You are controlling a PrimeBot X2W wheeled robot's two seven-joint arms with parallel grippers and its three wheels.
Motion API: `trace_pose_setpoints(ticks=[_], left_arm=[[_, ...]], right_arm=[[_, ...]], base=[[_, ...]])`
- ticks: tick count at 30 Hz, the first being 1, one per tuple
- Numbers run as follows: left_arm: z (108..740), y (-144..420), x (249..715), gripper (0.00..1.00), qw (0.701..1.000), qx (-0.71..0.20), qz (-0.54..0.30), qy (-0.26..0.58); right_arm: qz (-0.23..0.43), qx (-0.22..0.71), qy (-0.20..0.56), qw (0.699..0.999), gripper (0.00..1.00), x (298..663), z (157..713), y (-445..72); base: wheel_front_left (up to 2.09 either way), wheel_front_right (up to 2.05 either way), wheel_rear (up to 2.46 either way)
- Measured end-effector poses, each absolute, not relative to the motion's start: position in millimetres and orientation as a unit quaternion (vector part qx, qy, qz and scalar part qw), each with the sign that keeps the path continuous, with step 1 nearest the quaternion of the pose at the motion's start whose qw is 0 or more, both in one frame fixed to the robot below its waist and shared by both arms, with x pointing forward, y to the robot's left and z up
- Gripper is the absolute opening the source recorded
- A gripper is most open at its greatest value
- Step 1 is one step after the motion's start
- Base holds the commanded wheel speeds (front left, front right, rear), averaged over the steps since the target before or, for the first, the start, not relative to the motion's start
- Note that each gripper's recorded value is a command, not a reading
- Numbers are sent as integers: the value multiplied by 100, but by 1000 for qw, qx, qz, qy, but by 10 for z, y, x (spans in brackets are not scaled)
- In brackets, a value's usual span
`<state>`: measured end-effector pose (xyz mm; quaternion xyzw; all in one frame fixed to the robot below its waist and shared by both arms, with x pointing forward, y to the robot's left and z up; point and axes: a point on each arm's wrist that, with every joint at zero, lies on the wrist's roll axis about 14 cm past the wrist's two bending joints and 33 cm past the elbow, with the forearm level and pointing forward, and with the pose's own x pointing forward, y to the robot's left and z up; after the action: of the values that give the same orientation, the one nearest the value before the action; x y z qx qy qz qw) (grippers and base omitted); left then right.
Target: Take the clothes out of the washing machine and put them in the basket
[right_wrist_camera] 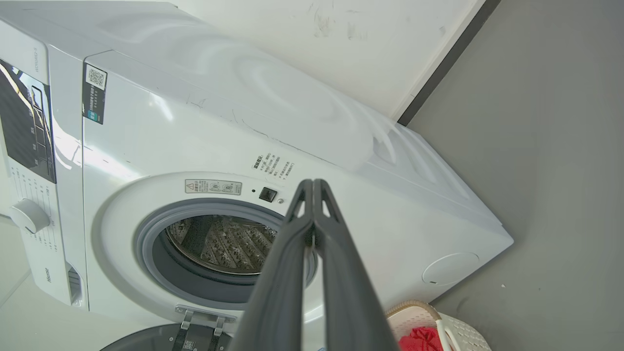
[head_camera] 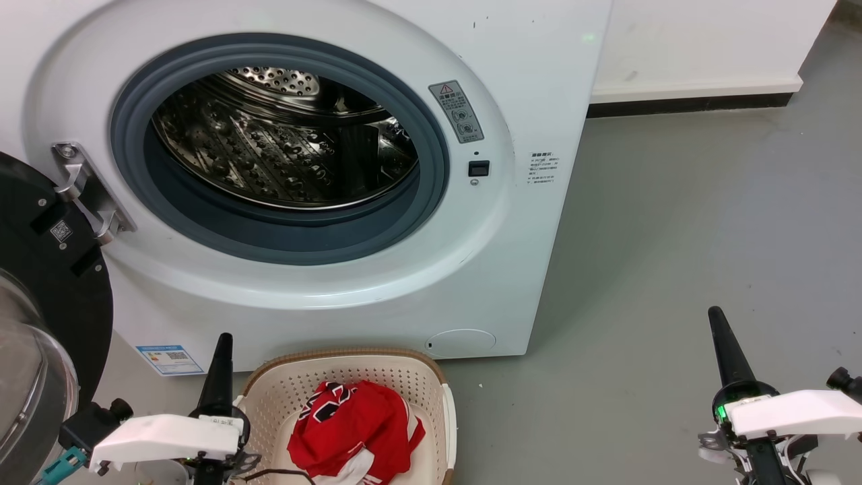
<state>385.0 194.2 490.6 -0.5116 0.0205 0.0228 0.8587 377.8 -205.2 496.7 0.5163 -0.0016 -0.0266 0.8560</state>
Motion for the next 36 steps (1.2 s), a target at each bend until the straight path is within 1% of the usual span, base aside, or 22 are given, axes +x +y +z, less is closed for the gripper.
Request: trace_pose_setpoints(ticks=[36], left_arm=[[4990, 1968, 3884, 0, 760, -649, 12, 13]], right_arm=[[-16, 650, 5, 760, 0, 3834, 4988, -2029]], base=[[0, 0, 0]])
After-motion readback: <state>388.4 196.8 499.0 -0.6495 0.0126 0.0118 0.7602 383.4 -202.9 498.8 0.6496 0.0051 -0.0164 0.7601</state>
